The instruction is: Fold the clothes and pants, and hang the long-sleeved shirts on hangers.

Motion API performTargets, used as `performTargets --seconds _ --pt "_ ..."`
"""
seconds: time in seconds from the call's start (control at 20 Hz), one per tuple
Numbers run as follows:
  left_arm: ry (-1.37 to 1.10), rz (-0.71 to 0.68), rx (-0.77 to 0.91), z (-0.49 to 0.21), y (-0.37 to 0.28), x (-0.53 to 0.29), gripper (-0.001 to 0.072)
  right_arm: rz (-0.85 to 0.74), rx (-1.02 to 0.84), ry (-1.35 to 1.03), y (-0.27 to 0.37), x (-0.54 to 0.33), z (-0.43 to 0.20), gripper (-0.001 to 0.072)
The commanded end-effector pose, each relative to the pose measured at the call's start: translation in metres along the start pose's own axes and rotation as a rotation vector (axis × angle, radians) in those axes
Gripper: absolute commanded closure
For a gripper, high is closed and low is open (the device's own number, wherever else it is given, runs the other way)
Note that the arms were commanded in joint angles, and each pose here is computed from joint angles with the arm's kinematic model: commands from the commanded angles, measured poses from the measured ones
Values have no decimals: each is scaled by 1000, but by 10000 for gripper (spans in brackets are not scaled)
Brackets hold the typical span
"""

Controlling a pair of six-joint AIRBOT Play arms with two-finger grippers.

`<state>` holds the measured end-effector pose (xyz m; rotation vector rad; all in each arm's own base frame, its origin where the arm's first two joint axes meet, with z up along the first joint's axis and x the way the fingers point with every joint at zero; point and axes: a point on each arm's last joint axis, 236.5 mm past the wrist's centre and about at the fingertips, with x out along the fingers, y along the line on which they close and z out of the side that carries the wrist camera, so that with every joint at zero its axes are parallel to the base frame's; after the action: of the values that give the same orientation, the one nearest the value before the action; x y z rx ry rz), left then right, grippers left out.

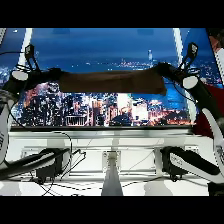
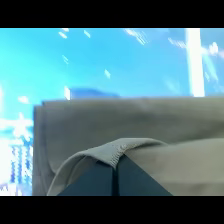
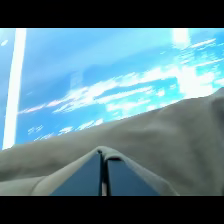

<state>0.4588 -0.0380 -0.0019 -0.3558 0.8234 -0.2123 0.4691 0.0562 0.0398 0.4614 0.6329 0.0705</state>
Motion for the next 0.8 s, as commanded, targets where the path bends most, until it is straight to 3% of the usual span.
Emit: performTargets --seconds 0.0,0.05,0.1,0.15,0.2,0.45,0.6,0.75 --pt "-35 43 -61 2 18 21 687 -53 34 -23 -23 36 7 628" --pt "-15 45 -71 -5 22 27 684 -59 38 -15 -26 43 5 461" --pt "3 47 -78 -11 24 32 576 -63 39 -3 -28 48 1 302" --pt "23 42 -83 -17 25 35 176 -67 38 8 -30 51 -2 251" --pt "30 42 -90 -19 26 36 16 -68 26 20 -31 51 -5 250" --pt "32 72 -242 -18 63 23 5 -86 53 158 -55 43 -27 251" --pt "151 20 -243 -47 64 23 5 -7 -115 359 -46 27 -56 220" --pt "258 -25 -228 -78 51 39 5 69 -170 436 -25 16 -59 58"
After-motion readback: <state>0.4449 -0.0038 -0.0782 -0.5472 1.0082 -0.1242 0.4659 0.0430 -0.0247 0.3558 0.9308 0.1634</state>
